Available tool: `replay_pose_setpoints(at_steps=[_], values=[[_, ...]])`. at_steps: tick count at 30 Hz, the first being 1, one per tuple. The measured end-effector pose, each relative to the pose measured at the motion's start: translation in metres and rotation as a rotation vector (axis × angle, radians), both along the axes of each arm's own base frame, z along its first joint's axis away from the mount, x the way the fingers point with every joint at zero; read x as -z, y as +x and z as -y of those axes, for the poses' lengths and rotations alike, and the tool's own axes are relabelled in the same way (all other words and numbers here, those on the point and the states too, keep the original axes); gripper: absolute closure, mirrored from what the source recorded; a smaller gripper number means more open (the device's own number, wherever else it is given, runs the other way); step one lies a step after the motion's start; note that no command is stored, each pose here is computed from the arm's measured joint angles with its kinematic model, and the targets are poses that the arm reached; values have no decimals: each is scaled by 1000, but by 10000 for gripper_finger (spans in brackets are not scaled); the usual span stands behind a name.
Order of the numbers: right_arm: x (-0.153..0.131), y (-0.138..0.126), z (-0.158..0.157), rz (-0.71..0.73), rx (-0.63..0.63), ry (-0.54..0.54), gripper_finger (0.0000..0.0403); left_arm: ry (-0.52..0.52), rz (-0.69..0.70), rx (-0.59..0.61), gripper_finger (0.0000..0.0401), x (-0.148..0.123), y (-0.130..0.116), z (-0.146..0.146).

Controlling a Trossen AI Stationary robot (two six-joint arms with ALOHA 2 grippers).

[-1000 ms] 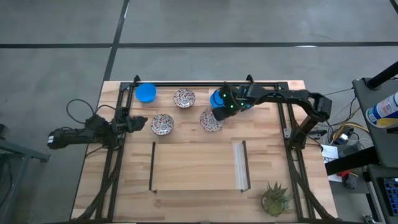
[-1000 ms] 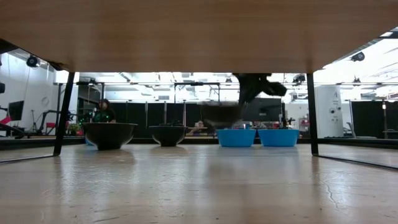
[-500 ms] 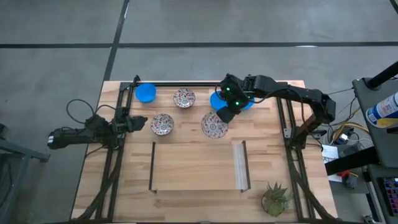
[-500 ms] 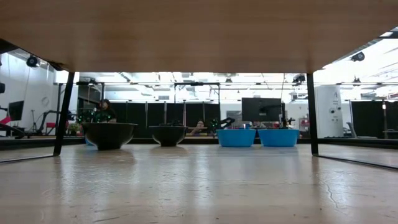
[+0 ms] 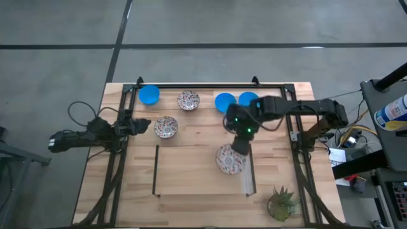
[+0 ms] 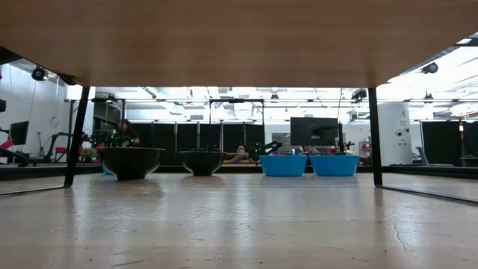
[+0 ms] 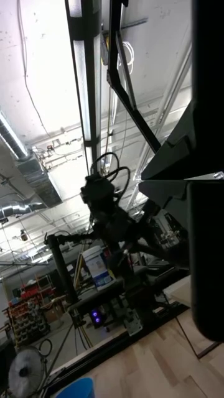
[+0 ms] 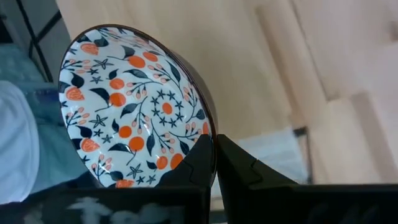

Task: Pick & Place Mini bowls
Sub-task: Put the right white patterned bowl on the shelf

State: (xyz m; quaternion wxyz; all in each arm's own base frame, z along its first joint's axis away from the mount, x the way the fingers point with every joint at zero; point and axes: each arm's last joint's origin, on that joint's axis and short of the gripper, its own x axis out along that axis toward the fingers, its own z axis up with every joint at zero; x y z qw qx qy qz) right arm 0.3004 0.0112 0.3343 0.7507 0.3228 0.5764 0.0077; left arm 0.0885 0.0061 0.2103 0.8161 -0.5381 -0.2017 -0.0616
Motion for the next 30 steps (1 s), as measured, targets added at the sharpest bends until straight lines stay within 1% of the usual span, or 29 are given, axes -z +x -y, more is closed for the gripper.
replay_pose_setpoints(at_steps=[3,7,10,12,15,19,30], values=[[0,-1,-11,-15,-3,9,392,0,-1,0,399,0,0,0],[2,-1,-22,-34,-1,-22,392,0,-3,0,399,0,0,0],[6,-2,-22,-101,38,-21,392,0,-3,0,399,0,0,0],[7,-3,-22,-118,43,-34,392,0,-4,1,399,0,0,0],[8,-4,-22,-124,46,-44,392,0,-5,1,399,1,0,0],[8,-4,-23,-136,63,-31,392,-1,-5,1,399,1,0,0],[8,-4,-27,-138,58,-28,392,1,-6,5,399,1,0,0]])
